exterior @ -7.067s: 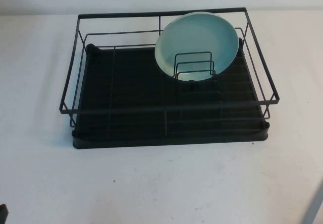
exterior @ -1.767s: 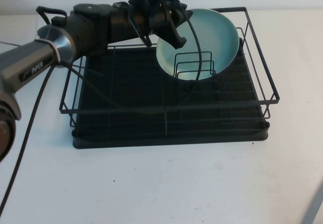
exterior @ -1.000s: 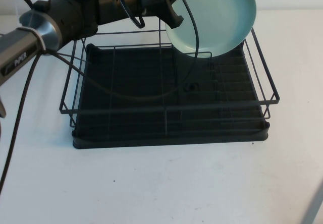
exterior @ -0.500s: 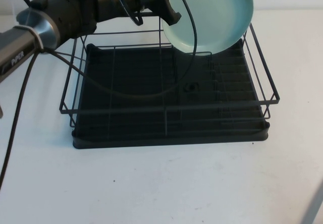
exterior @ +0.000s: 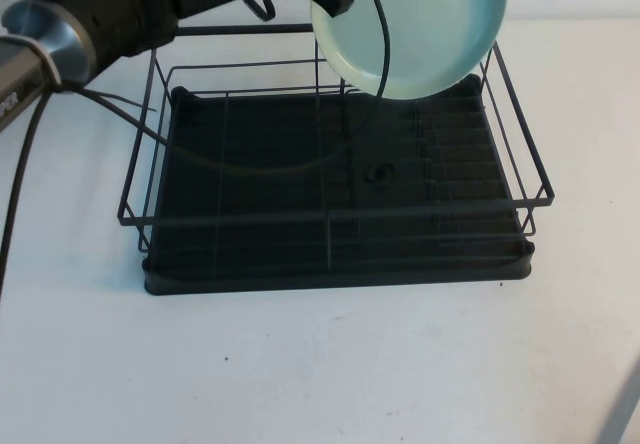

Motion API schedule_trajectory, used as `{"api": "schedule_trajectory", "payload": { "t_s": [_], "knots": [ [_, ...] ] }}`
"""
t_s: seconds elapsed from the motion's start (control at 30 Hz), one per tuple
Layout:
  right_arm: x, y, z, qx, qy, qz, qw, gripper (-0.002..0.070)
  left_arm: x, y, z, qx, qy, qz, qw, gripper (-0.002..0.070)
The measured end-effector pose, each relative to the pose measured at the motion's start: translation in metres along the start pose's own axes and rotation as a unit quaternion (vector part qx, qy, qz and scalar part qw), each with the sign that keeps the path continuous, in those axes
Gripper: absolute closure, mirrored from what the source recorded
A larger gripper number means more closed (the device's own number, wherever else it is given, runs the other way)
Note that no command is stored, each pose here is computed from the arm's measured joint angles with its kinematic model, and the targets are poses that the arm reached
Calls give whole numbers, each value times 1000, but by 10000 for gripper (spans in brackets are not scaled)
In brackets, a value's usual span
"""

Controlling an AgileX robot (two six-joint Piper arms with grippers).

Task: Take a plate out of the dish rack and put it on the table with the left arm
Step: Place the plate from the table

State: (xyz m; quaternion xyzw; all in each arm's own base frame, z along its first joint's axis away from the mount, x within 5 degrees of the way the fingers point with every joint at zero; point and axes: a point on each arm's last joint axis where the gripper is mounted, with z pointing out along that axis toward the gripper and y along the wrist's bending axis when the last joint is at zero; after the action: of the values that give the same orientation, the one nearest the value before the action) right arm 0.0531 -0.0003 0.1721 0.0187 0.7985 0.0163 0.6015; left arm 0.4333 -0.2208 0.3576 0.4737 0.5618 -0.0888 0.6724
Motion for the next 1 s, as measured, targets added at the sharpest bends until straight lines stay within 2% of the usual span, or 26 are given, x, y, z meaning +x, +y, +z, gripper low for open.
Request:
{"api": "schedule_trajectory", "payload": {
  "t_s": [0.2,0.37,0.47,0.6,0.77,0.9,1.0],
  "knots": [
    [0,0,0,0,0,0,1000,696,-16,5,-9,1,-17,-82,997,675],
    [0,0,0,0,0,0,1000,696,-25,2,-21,45,11,-145,988,675],
    [0,0,0,0,0,0,1000,696,-26,1,-31,82,49,-192,977,675],
    [0,0,0,0,0,0,1000,696,-14,5,-48,133,102,-267,949,675],
    [0,0,0,0,0,0,1000,696,9,17,-70,190,148,-371,897,675],
    [0,0,0,0,0,0,1000,696,19,14,-80,241,180,-393,869,675],
    [0,0,0,0,0,0,1000,696,20,2,-84,253,216,-382,862,675]
  ]
}}
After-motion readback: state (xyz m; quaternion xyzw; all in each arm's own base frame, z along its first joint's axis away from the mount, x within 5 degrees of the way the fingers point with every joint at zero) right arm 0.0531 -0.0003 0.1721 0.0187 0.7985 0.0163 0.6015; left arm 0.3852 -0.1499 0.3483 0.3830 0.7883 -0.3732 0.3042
